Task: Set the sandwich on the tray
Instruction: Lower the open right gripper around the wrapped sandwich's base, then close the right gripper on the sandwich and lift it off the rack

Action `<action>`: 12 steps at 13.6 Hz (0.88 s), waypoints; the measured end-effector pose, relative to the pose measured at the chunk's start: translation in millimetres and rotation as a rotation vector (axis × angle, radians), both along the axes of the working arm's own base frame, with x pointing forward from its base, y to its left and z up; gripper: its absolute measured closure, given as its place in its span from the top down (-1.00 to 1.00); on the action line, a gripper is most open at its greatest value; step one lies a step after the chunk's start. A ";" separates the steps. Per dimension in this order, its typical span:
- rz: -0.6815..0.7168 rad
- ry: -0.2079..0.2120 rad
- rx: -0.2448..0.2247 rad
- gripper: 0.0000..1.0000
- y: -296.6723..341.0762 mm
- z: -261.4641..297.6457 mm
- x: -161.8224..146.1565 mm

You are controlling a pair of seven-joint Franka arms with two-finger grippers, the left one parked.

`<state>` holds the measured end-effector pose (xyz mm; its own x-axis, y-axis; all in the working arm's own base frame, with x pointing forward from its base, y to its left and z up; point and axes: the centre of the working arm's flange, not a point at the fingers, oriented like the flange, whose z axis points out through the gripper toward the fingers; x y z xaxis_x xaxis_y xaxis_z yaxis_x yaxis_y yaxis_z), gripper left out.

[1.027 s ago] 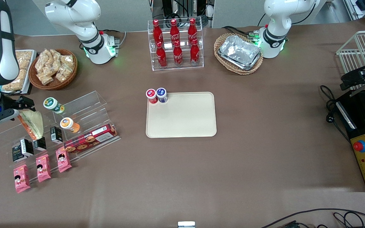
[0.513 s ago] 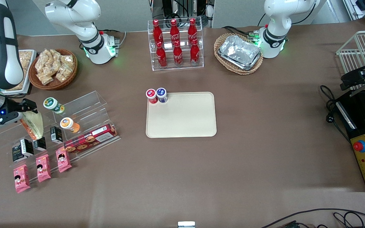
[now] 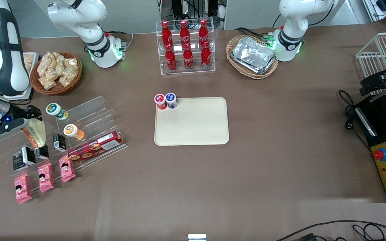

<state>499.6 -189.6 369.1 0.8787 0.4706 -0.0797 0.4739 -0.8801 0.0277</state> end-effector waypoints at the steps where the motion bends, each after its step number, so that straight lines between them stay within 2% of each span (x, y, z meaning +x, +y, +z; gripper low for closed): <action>1: 0.003 0.001 0.000 0.46 0.0 -0.2 -0.1; 3: 0.006 0.000 0.001 0.00 0.3 0.3 -0.1; 4: 0.009 -0.001 0.001 -0.16 1.1 1.7 0.6; 6: 0.020 -0.001 0.000 -0.21 5.5 11.3 6.3; 8: 0.039 0.015 0.003 -0.38 14.2 39.2 18.8; 12: 0.105 0.016 -0.002 -0.41 43.1 122.2 46.1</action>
